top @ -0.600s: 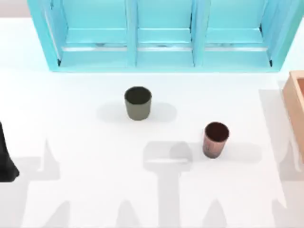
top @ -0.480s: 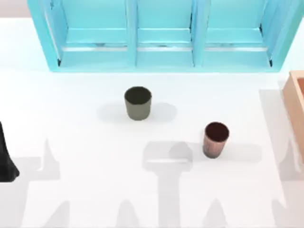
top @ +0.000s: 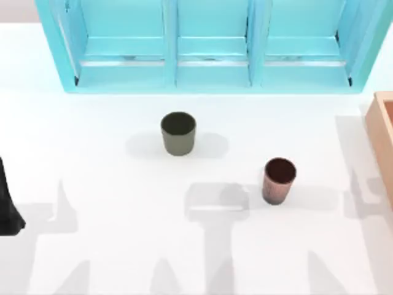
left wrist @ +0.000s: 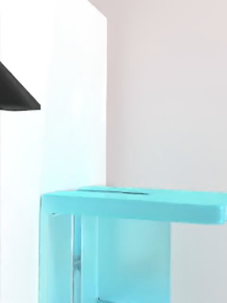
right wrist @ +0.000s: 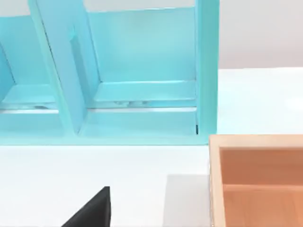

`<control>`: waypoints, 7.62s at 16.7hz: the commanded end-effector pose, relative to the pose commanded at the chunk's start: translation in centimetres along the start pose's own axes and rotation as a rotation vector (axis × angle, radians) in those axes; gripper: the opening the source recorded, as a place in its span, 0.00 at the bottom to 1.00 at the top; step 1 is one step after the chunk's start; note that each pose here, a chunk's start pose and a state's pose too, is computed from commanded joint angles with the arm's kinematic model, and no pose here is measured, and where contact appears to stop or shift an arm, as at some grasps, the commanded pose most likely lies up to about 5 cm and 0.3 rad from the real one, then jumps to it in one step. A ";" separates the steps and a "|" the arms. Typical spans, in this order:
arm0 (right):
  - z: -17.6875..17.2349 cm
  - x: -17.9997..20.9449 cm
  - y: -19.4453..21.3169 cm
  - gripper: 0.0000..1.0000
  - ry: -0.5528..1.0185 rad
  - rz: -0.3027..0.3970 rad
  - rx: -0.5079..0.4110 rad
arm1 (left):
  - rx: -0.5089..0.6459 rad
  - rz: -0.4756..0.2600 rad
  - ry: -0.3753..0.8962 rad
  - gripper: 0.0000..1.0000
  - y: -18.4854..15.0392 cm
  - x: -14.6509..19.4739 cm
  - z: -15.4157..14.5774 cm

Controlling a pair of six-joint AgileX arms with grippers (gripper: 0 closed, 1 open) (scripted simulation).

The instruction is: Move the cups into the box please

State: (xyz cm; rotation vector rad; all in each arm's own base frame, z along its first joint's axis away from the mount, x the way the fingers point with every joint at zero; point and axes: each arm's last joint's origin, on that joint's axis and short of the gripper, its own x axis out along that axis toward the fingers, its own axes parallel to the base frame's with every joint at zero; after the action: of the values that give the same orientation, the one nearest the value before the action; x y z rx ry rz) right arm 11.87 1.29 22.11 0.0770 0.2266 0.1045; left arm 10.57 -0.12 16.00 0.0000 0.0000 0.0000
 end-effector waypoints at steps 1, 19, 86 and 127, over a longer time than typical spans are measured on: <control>1.3 0.4 0.5 1.00 0.060 0.016 0.016 | 0.000 0.000 0.000 1.00 0.0 0.0 0.0; 7.1 24.4 23.5 1.00 1.065 -0.116 -0.014 | 0.000 0.000 0.000 1.00 0.0 0.0 0.0; 6.2 29.0 20.0 0.00 1.039 -0.136 0.006 | 0.000 0.000 0.000 1.00 0.0 0.0 0.0; 2.5 7.3 -13.8 0.30 1.257 -0.167 -0.003 | 0.000 0.000 0.000 1.00 0.0 0.0 0.0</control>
State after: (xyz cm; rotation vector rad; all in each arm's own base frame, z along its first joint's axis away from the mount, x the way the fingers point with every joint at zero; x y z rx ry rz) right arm 20.84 -11.71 21.69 -0.0211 1.4852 -0.0278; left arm 10.57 -0.12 16.00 0.0000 0.0000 0.0000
